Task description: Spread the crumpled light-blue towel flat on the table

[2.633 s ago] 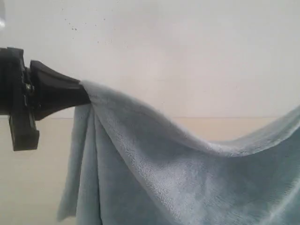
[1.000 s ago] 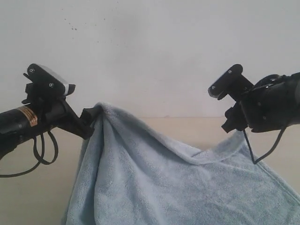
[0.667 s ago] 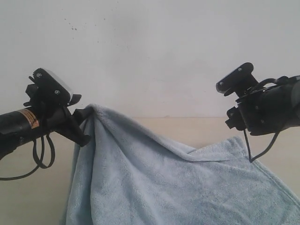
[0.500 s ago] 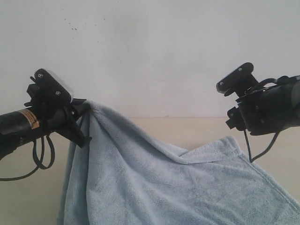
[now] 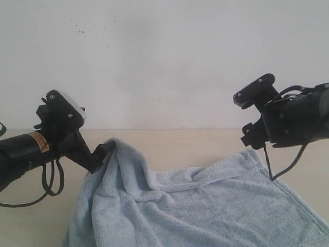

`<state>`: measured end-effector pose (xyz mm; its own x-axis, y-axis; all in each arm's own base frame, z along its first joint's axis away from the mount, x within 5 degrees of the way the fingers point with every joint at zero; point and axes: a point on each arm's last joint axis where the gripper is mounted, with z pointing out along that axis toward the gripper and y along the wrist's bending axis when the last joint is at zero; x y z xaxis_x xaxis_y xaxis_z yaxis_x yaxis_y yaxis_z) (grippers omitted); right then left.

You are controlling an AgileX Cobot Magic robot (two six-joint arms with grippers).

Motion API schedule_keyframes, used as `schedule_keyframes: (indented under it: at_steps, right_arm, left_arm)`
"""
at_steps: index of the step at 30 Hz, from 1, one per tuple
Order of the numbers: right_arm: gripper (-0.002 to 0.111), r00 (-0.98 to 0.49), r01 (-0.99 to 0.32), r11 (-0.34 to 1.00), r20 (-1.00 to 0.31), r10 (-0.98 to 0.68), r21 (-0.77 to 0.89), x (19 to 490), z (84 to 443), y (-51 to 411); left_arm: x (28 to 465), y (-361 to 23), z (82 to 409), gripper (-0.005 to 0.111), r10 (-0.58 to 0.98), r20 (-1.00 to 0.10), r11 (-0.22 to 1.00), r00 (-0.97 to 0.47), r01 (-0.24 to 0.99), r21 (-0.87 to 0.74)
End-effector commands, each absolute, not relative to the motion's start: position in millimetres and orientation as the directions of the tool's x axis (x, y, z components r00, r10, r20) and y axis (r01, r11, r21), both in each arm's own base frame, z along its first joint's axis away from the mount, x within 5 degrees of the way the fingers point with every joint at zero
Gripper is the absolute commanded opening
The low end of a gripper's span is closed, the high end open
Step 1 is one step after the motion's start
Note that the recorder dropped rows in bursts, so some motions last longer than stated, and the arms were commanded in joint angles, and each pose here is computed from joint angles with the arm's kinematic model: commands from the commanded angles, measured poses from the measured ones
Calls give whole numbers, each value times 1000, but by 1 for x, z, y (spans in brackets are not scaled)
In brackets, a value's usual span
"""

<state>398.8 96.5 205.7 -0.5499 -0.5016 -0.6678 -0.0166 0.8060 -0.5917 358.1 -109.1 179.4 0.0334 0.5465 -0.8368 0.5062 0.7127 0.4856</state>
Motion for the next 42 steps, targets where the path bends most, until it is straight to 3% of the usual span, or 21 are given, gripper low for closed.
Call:
schedule_keyframes:
  at_steps: [1,4,6,14,18,19,21,23,25,31,38,42]
  right_arm:
    - [97,-590,-14,872,-700,-402,-489,396,201,100]
    - [97,-595,-56,907,-716,-365,-417,396,198,106]
    - [97,-599,-81,921,-720,-350,-380,395,196,110]
    - [97,-601,-202,943,-727,-331,-263,394,190,124]
    - [90,-632,-150,943,-705,-322,-296,392,190,118]
    - [84,-655,-110,947,-695,-298,-302,391,189,114]
    - [57,-713,-31,950,-659,-239,-311,387,186,107]
    - [25,-752,-51,938,-605,-262,-342,383,183,104]
    - [0,-776,-93,933,-562,-286,-347,380,180,105]
    - [1,-866,-255,911,-342,-364,-325,362,168,107]
    - [1,-918,-328,858,-81,-388,-395,347,159,91]
    - [1,-947,-261,889,-81,-312,-376,350,158,76]
  left_arm:
    - [357,-107,179,109,526,-846,749,-84,518,414]
    - [361,-102,176,106,535,-790,781,-299,531,327]
    - [361,-98,173,104,579,-729,768,-365,545,336]
    - [349,-94,188,102,586,-664,790,-464,509,341]
    - [337,-98,200,102,511,-647,850,-567,447,279]
    - [333,-100,202,101,496,-640,859,-587,438,264]
    - [326,-106,205,95,499,-620,858,-605,444,258]
    - [319,-113,209,81,520,-599,846,-609,462,265]
    - [313,-120,212,64,537,-584,836,-609,479,269]
    - [299,-125,213,4,433,-543,894,-720,421,154]
    - [296,-124,211,4,412,-516,905,-751,405,132]
    - [296,-124,211,4,412,-517,904,-750,405,132]
